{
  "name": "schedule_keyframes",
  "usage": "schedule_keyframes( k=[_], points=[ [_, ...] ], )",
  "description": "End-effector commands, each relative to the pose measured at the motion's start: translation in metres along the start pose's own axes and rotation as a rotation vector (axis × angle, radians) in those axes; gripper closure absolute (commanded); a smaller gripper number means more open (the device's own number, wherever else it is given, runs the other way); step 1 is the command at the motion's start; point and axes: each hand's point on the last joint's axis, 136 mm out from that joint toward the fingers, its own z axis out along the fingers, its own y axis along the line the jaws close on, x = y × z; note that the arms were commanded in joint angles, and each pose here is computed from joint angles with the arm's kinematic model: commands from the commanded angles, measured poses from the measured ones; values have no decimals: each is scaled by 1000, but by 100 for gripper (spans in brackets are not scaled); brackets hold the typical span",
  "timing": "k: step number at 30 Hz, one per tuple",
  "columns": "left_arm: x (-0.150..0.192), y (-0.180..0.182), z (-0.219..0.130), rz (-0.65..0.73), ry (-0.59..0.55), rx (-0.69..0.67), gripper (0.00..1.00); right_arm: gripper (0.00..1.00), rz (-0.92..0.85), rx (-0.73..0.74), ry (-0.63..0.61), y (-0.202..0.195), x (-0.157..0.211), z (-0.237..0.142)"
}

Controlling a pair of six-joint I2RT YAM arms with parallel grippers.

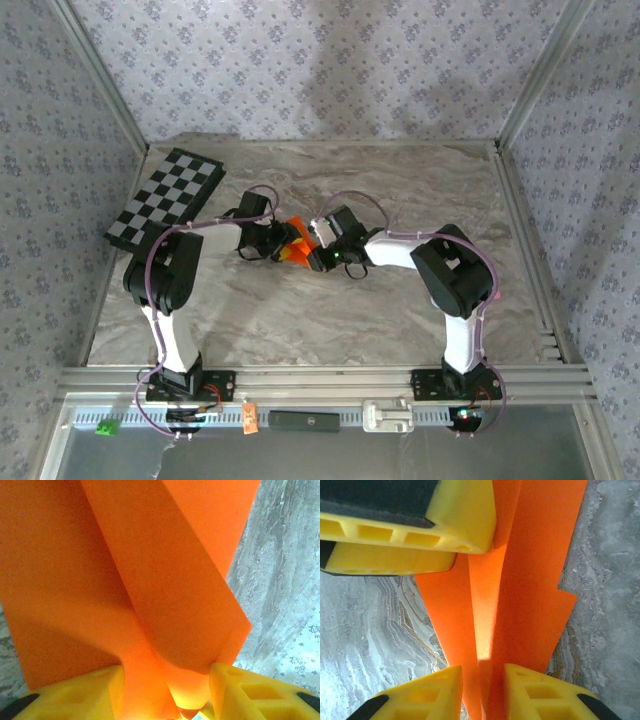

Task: Fold a paper plane with a square sheet of paper (pick it up from the middle)
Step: Fourth fold the wing at the center of the table.

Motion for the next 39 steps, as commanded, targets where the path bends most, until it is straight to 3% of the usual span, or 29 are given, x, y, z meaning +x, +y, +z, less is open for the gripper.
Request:
schedule_keyframes(
  k=[1, 17, 27, 31, 35, 39],
  points=[
    [16, 49, 12, -93, 53, -166, 51, 73, -22, 25, -17, -3, -7, 4],
    [14, 39, 8, -73, 54, -140, 48, 92, 21, -28, -4, -2, -1, 6],
    [-8, -37, -39, 129, -20, 68, 34, 95, 130, -163, 30, 1, 7, 3],
    [-10, -44, -50, 171, -74, 107, 33, 95, 199, -222, 35, 3, 9, 2],
    [-7, -42, -47, 170, -90, 172, 37, 95, 249, -255, 42, 2, 11, 2],
    [1, -48, -39, 187, -72, 224, 49, 95, 274, -262, 46, -1, 13, 3]
  ],
)
